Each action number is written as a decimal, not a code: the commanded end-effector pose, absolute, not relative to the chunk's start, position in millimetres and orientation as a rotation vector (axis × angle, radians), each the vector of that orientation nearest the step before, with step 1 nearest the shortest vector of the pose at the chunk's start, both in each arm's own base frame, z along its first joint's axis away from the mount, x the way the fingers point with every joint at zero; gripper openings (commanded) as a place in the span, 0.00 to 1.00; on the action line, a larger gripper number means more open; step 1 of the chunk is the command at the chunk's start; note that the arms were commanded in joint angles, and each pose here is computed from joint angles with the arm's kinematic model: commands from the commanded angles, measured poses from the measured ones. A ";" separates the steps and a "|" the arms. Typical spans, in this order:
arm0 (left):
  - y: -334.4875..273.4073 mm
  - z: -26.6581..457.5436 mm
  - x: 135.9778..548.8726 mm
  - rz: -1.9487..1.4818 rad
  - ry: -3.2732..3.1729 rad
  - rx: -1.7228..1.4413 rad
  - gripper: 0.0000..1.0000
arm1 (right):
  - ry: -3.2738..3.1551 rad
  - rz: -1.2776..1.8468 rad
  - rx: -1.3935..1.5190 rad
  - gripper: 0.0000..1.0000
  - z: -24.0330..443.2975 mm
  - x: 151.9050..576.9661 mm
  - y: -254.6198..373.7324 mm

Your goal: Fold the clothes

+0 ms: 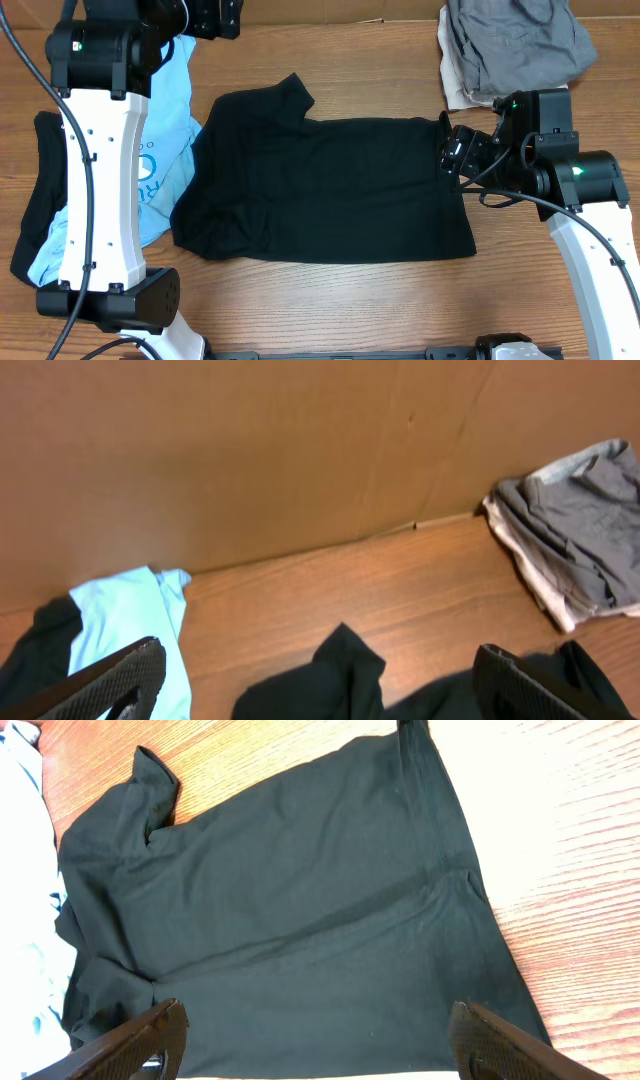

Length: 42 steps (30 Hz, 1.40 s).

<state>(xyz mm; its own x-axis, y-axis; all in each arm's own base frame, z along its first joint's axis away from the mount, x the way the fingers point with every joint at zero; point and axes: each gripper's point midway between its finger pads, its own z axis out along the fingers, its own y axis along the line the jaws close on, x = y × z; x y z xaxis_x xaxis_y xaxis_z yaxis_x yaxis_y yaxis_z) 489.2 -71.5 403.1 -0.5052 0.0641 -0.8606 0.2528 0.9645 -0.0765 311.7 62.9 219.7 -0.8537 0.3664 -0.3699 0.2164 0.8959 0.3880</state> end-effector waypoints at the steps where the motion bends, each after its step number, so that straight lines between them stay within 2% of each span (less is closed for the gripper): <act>1: -76.9 413.8 490.5 -0.261 2.064 0.217 1.00 | 2.582 0.461 0.411 0.87 231.9 315.9 61.2; 4: -76.4 397.0 485.4 -0.265 2.134 0.215 1.00 | 2.592 0.458 0.414 0.87 228.9 317.0 61.3; 9: -75.8 324.7 483.2 -0.269 2.381 0.223 1.00 | 2.613 0.437 0.340 0.87 211.6 339.0 64.1; 16: -78.5 279.9 516.4 -0.273 2.430 0.221 1.00 | 2.552 0.432 0.298 0.87 195.7 402.4 65.6; 19: -81.2 259.8 549.1 -0.270 2.389 0.222 1.00 | 2.581 0.426 0.288 0.87 178.9 420.9 68.1; 20: -83.6 246.4 565.2 -0.272 2.374 0.223 1.00 | 2.603 0.422 0.294 0.87 169.6 422.3 68.1; 24: -93.3 210.7 591.4 -0.278 2.369 0.236 1.00 | 2.642 0.404 0.297 0.87 156.1 421.9 66.6; 28: -114.3 154.2 610.5 -0.293 2.405 0.276 1.00 | 2.654 0.376 0.301 0.88 153.0 420.5 63.4; 30: -122.0 136.3 614.6 -0.297 2.416 0.291 1.00 | 2.657 0.371 0.303 0.88 152.5 419.8 62.8; 31: -133.6 112.0 618.8 -0.293 2.425 0.340 1.00 | 2.664 0.364 0.307 0.88 151.5 418.3 62.0; 42: -153.0 24.0 623.4 -0.217 2.504 0.382 1.00 | 2.691 0.355 0.315 0.88 148.4 412.4 60.9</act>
